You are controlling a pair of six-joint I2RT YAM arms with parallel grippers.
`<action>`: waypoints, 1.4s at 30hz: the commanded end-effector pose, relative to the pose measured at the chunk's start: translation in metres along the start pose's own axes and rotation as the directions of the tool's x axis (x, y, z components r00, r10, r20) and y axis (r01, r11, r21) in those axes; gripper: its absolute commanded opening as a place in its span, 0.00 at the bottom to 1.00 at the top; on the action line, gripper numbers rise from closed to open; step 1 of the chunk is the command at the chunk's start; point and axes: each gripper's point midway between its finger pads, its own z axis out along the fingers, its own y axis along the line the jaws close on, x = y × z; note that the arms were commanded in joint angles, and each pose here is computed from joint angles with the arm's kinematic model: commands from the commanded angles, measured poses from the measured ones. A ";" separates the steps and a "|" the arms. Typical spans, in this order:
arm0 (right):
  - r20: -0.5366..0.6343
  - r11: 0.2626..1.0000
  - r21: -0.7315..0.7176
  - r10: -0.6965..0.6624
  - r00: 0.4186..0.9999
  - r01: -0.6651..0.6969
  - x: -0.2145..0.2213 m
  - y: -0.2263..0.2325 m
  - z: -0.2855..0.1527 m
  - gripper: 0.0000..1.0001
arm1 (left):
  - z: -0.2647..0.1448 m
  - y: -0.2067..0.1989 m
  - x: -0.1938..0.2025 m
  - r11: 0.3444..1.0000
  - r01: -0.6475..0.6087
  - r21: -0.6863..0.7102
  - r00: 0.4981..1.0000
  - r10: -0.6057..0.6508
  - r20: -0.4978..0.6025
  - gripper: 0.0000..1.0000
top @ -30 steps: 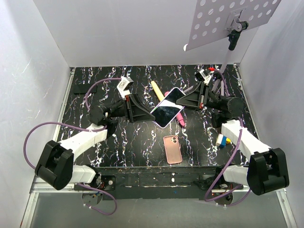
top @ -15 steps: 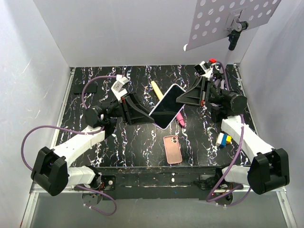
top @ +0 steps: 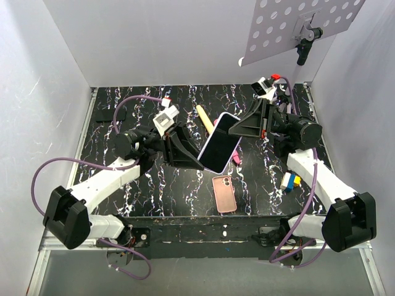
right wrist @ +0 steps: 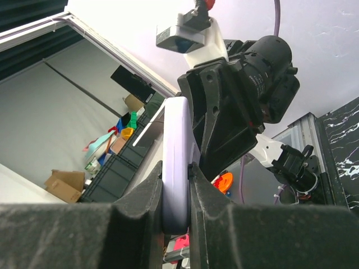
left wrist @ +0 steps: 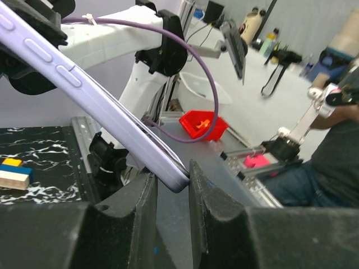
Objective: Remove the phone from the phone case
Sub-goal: Remove the phone case from the phone.
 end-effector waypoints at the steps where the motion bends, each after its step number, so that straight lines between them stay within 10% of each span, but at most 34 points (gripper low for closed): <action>1: -0.014 0.937 -0.208 0.284 0.959 -0.281 0.002 0.075 0.006 0.01 | 0.003 0.017 0.011 0.987 -0.162 0.008 0.982 0.162 -0.099 0.00; 35: -0.017 0.914 -0.164 0.374 0.927 -0.372 -0.009 0.051 0.012 0.01 | -0.016 0.041 0.026 0.950 -0.233 -0.209 0.942 0.168 -0.289 0.00; 42: -0.019 0.917 -0.196 0.351 0.936 -0.347 -0.009 0.062 0.013 0.01 | -0.037 0.087 0.026 0.841 -0.272 -0.467 0.946 0.144 -0.292 0.00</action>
